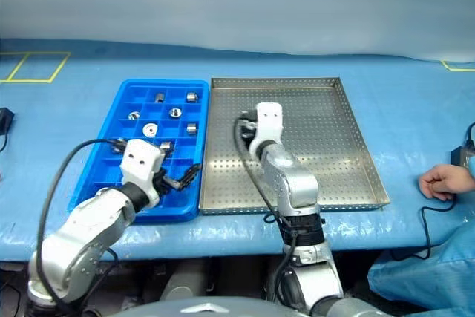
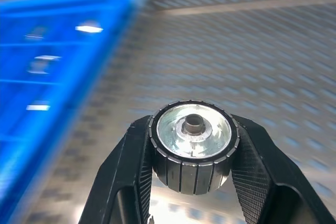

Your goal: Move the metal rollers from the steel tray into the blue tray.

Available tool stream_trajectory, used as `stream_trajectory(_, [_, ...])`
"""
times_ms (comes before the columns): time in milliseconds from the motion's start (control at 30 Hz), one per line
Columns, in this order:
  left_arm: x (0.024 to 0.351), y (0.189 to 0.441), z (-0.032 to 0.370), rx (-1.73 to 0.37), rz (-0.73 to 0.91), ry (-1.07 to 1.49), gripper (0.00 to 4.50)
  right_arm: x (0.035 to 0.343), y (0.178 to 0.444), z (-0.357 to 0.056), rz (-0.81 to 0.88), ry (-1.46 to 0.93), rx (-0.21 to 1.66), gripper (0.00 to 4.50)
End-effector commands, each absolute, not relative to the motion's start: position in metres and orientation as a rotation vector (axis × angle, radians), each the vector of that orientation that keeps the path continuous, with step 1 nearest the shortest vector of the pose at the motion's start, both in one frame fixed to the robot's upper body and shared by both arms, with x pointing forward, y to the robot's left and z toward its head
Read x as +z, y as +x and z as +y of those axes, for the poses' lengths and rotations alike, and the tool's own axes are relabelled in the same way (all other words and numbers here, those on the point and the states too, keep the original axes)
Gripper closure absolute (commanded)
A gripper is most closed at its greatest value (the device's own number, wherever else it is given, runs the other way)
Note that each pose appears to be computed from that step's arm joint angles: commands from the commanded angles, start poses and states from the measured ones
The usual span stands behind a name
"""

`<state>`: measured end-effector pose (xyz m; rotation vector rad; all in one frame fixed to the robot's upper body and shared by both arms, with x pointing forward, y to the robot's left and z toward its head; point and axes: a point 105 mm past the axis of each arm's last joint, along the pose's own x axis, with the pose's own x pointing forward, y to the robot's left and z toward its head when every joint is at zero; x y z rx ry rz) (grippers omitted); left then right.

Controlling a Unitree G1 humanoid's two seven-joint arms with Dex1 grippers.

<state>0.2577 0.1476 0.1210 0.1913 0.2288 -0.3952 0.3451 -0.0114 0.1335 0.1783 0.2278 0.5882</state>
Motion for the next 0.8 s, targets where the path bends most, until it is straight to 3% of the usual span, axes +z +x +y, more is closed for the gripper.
stream_trajectory(33, [0.14, 0.251, 0.165, -0.329, 0.162, 0.225, 0.24, 0.159, 0.311, 0.025, 0.17, 0.166, 0.911, 2.79])
stream_trajectory(167, [0.143, 0.244, 0.191, -0.223, 0.171, 0.241, 0.24, 0.147, 0.29, 0.045, 0.202, 0.066, 1.101, 2.79])
stream_trajectory(533, [0.14, 0.238, 0.191, -0.196, 0.18, 0.229, 0.24, 0.124, 0.295, 0.053, 0.256, -0.017, 1.1, 2.79])
stream_trajectory(733, [0.139, 0.239, 0.19, -0.194, 0.183, 0.222, 0.24, 0.134, 0.302, 0.051, 0.188, -0.013, 1.054, 0.83])
stream_trajectory(800, [0.138, 0.24, 0.187, -0.203, 0.185, 0.218, 0.24, 0.138, 0.306, 0.047, 0.167, -0.01, 1.025, 0.83])
